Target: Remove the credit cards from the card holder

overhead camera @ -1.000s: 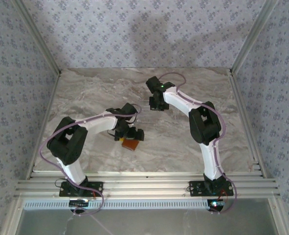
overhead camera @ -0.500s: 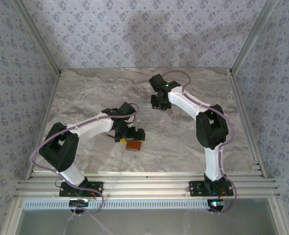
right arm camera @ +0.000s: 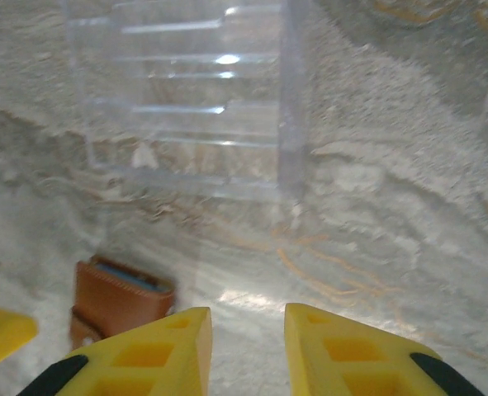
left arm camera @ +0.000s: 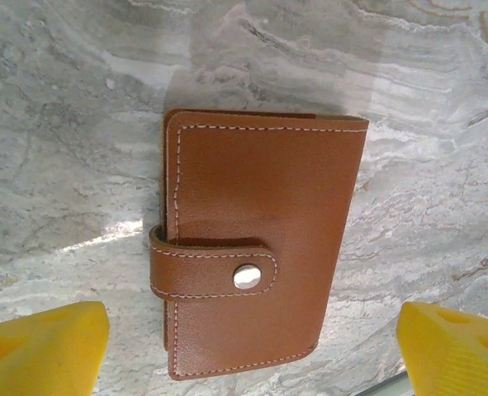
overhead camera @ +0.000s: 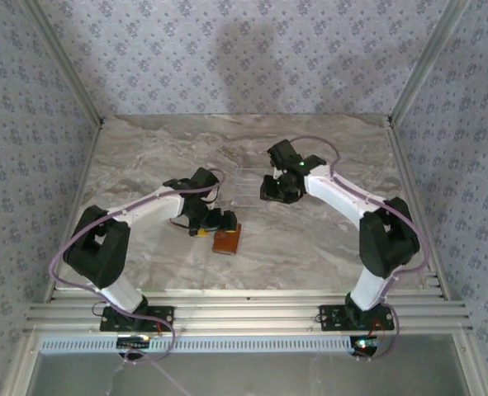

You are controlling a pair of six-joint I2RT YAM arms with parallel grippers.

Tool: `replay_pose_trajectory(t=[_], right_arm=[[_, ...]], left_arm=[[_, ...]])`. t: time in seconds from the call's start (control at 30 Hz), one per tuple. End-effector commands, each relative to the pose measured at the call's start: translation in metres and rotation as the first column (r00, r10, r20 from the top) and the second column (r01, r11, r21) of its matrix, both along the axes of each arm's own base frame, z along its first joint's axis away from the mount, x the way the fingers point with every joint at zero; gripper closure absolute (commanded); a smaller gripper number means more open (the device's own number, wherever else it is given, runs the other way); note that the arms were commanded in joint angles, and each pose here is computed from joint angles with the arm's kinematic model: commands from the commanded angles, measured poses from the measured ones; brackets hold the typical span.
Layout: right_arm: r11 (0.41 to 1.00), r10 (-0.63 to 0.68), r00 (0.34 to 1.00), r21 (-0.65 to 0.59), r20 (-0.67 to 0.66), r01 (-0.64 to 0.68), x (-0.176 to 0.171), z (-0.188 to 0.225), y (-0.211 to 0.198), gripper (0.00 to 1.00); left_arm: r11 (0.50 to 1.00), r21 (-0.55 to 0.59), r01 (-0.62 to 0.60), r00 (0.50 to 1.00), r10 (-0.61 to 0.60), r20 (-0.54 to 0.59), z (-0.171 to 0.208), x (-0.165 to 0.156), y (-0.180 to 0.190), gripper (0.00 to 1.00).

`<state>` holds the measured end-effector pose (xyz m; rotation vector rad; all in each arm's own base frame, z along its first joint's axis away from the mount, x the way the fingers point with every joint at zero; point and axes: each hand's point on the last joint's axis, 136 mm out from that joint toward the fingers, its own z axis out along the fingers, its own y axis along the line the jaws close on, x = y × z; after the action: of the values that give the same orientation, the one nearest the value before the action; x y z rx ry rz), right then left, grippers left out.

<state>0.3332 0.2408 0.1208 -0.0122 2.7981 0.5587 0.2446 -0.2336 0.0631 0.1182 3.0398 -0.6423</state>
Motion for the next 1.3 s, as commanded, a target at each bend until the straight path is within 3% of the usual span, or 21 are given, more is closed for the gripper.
replay_pose_trajectory(t=[0.0, 0.4, 0.7, 1.27], right_arm=[[0.989, 0.045, 0.999, 0.143, -0.010, -0.044, -0.014, 0.010, 0.020, 0.67], [0.936, 0.126, 0.986, 0.343, -0.113, -0.081, -0.065, -0.030, 0.051, 0.62], [0.925, 0.115, 0.975, 0.379, -0.188, -0.036, -0.078, -0.066, 0.067, 0.62], [0.902, 0.154, 0.958, 0.431, -0.243, -0.035, -0.086, -0.093, 0.081, 0.61]], left_arm=[[0.999, -0.018, 0.041, 0.999, -0.041, 0.013, -0.003, 0.001, -0.005, 0.12], [1.000, 0.008, 0.008, 1.000, -0.008, -0.017, -0.030, -0.002, -0.007, 0.20], [0.997, -0.061, -0.053, 0.998, 0.051, -0.044, -0.040, -0.010, -0.017, 0.36], [0.976, -0.192, -0.103, 0.993, 0.089, -0.082, -0.034, -0.014, -0.044, 0.46]])
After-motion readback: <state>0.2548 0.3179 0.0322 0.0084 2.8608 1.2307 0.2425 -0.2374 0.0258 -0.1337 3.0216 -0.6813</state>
